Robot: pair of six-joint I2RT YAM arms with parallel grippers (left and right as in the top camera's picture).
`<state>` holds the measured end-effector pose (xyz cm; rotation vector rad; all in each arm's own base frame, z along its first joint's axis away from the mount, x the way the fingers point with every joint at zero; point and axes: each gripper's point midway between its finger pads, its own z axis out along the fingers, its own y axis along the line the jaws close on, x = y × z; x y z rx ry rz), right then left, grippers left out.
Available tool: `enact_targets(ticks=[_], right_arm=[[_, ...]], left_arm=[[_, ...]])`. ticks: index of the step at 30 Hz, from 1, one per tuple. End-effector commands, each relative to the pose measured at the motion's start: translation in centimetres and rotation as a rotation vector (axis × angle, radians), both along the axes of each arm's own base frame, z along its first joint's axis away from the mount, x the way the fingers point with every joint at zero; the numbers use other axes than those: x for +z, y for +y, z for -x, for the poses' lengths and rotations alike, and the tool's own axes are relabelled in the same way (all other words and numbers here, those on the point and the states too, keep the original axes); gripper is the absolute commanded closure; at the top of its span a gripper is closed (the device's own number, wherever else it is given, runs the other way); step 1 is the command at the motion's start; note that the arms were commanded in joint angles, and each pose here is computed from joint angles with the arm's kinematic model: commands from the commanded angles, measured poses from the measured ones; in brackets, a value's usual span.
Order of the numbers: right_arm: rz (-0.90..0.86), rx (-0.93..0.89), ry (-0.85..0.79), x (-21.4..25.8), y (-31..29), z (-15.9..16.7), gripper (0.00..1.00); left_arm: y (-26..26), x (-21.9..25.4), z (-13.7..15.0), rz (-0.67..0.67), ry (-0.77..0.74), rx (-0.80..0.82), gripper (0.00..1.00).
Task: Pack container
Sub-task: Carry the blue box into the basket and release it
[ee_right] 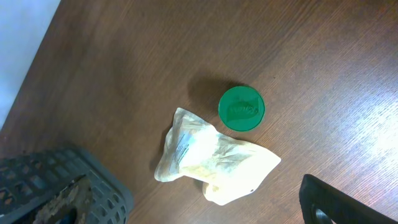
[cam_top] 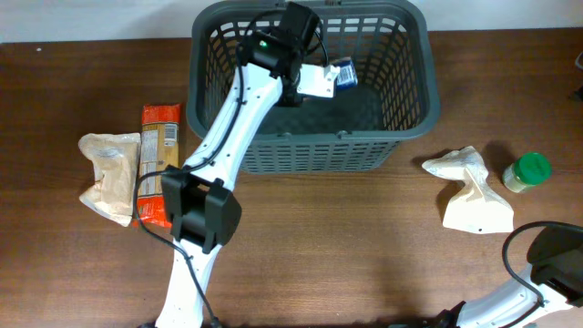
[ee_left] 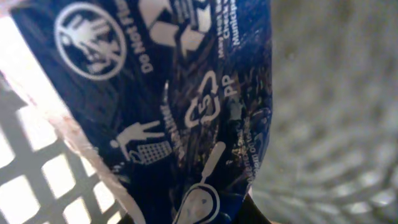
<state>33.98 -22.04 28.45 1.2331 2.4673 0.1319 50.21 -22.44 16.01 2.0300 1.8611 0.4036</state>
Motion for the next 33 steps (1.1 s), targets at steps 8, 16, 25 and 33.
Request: enact_targets(ticks=[8, 16, 25, 33], right_arm=[[0.013, -0.006, 0.0, 0.3, -0.1, 0.3, 0.01], [0.013, -0.006, 0.0, 0.3, -0.1, 0.3, 0.01], [0.013, -0.006, 0.0, 0.3, -0.1, 0.3, 0.01], [0.013, -0.006, 0.0, 0.3, -0.1, 0.3, 0.01]], left_arm=[[-2.4, 1.7, -2.9, 0.008, -0.165, -0.083, 0.98], [-3.6, 1.8, 0.0, 0.105, -0.085, 0.145, 0.01], [2.9, 11.3, 3.4, 0.399, -0.231, 0.937, 0.01], [12.3, 22.5, 7.2, 0.786, -0.295, 1.214, 0.01]])
